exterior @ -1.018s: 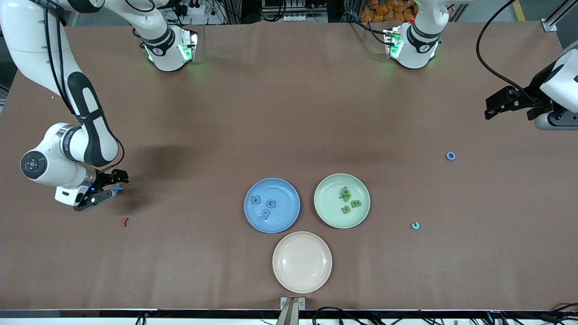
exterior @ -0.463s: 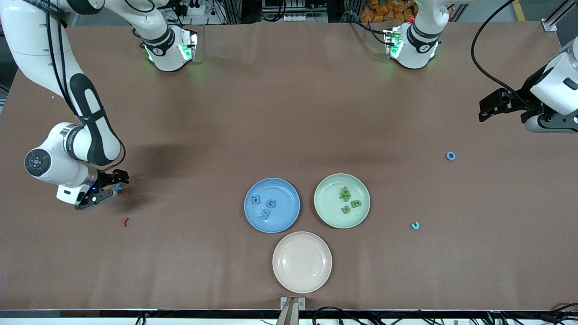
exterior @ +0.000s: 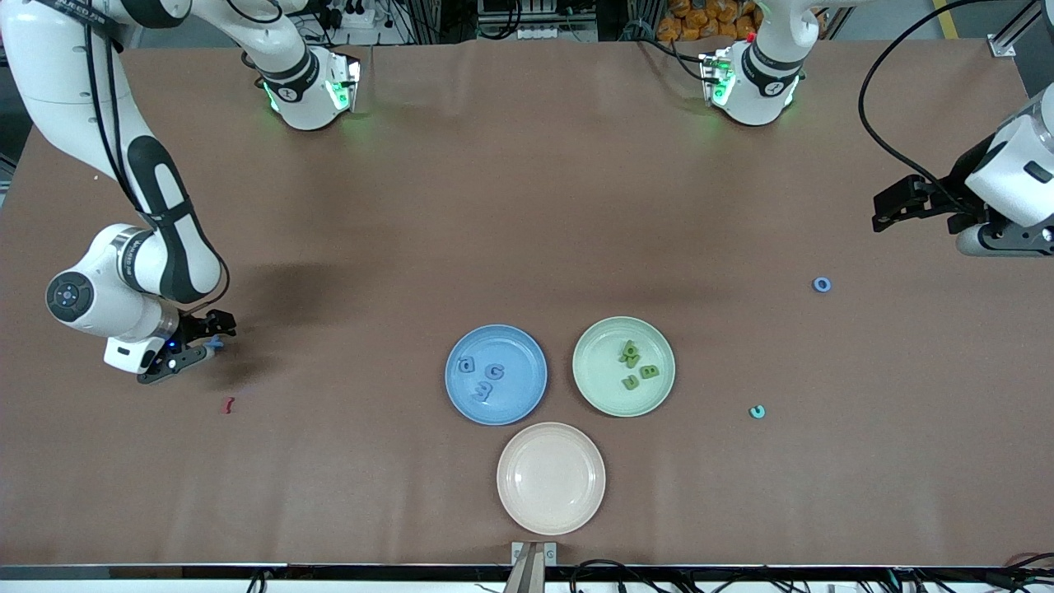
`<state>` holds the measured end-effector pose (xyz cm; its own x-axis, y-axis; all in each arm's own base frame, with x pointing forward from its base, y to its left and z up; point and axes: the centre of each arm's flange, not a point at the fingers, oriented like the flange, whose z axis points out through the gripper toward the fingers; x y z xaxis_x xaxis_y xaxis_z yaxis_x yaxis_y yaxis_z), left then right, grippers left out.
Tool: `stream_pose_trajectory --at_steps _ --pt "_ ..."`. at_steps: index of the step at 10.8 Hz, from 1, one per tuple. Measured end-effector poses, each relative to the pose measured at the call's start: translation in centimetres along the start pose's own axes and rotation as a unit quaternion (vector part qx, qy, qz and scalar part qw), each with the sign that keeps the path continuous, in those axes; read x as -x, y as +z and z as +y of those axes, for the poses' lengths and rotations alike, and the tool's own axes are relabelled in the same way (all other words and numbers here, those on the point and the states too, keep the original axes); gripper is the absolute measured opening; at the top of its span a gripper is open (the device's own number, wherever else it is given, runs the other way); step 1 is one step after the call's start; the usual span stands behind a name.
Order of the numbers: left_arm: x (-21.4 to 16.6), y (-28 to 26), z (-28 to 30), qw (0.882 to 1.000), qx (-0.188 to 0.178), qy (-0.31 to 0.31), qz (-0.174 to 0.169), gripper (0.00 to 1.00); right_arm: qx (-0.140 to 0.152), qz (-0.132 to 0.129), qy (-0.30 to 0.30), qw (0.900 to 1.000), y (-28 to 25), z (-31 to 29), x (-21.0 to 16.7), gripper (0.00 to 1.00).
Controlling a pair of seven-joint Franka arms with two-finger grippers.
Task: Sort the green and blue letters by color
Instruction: 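Move the right gripper to the blue X and grasp it, then carry the blue X to the blue plate and open the right gripper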
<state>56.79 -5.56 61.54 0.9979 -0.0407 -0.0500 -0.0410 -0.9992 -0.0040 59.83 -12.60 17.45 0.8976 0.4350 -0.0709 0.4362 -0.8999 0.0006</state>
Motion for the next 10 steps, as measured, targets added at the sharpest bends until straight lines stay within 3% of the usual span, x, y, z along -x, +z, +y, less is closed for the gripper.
stream_pose_trajectory --at_steps 5,6,10 --pt "-0.43 0.63 -0.1 1.0 0.0 -0.001 -0.004 1.0 0.002 0.004 0.0 1.0 0.62 -0.13 -0.18 1.0" --pt "-0.55 0.82 -0.12 1.0 0.001 -0.001 -0.005 1.0 0.002 0.004 0.0 1.0 0.7 -0.13 -0.17 0.95" --pt "-0.62 0.88 -0.14 1.0 0.001 -0.001 -0.005 1.0 0.003 0.015 -0.009 1.0 -0.07 0.36 -0.25 0.37"
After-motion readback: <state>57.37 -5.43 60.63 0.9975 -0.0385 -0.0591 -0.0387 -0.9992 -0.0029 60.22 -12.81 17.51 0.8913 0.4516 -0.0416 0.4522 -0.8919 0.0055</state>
